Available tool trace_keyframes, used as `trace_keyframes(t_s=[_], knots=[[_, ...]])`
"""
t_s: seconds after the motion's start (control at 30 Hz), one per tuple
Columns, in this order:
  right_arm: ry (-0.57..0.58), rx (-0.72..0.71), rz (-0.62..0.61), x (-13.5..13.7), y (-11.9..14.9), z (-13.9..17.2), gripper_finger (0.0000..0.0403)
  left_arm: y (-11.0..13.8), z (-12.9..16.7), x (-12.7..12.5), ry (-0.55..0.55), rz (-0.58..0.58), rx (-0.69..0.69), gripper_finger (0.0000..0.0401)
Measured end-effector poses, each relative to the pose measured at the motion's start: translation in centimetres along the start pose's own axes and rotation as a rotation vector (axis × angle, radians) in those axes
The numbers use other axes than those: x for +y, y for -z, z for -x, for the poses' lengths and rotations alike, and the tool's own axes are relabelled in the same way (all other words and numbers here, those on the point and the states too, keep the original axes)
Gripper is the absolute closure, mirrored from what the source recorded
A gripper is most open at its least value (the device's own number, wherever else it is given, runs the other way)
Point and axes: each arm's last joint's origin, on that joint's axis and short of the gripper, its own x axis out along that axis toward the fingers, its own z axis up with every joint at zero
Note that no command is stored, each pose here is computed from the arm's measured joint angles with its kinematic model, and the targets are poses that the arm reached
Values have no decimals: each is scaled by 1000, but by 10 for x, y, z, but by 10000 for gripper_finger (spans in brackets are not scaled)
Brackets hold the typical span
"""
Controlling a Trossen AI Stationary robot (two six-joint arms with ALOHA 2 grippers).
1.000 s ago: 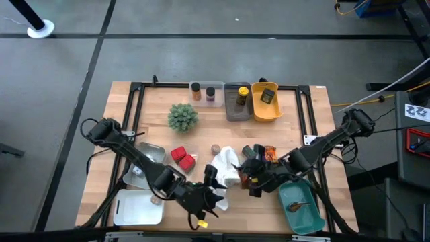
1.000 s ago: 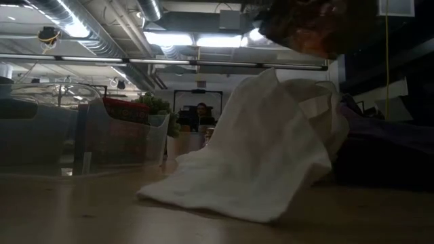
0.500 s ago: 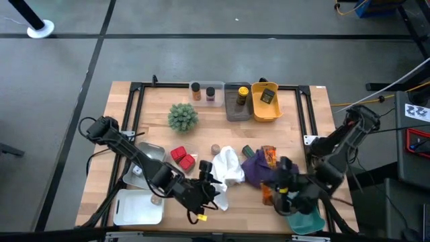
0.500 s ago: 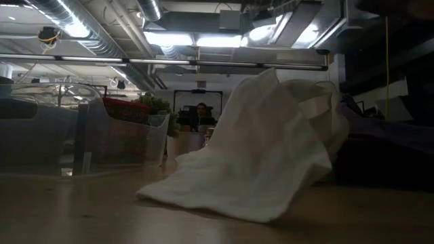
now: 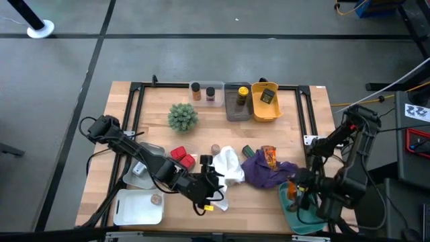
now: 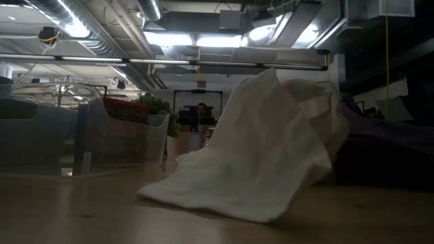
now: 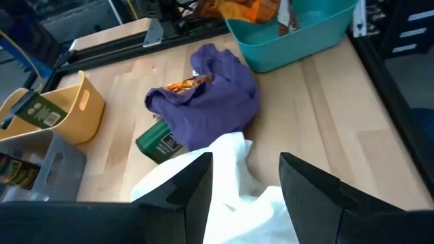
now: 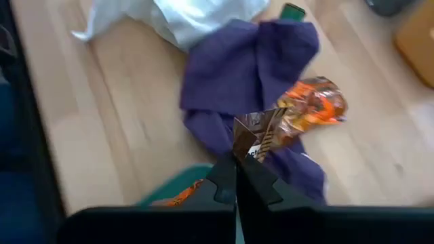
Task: Sort spices by type
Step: Put the bottom orange seasoning bag into the green bin, then put the brown seasoning bottle into the white bin
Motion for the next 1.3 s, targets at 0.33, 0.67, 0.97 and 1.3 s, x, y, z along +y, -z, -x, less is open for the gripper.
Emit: trace_keyframes(t_s=[0.33, 0.67, 0.97, 1.3], knots=[[121, 91, 60, 8, 18, -11, 402, 0, 0, 0, 1, 22, 0, 242], [146, 252, 62, 14, 27, -17, 342, 0, 0, 0, 1, 17, 1, 242], [146, 255, 62, 14, 27, -17, 228, -1, -10, 16, -40, 91, 19, 242], [146, 303, 60, 15, 28, -16, 192, 6, -35, 68, -169, 213, 119, 242]])
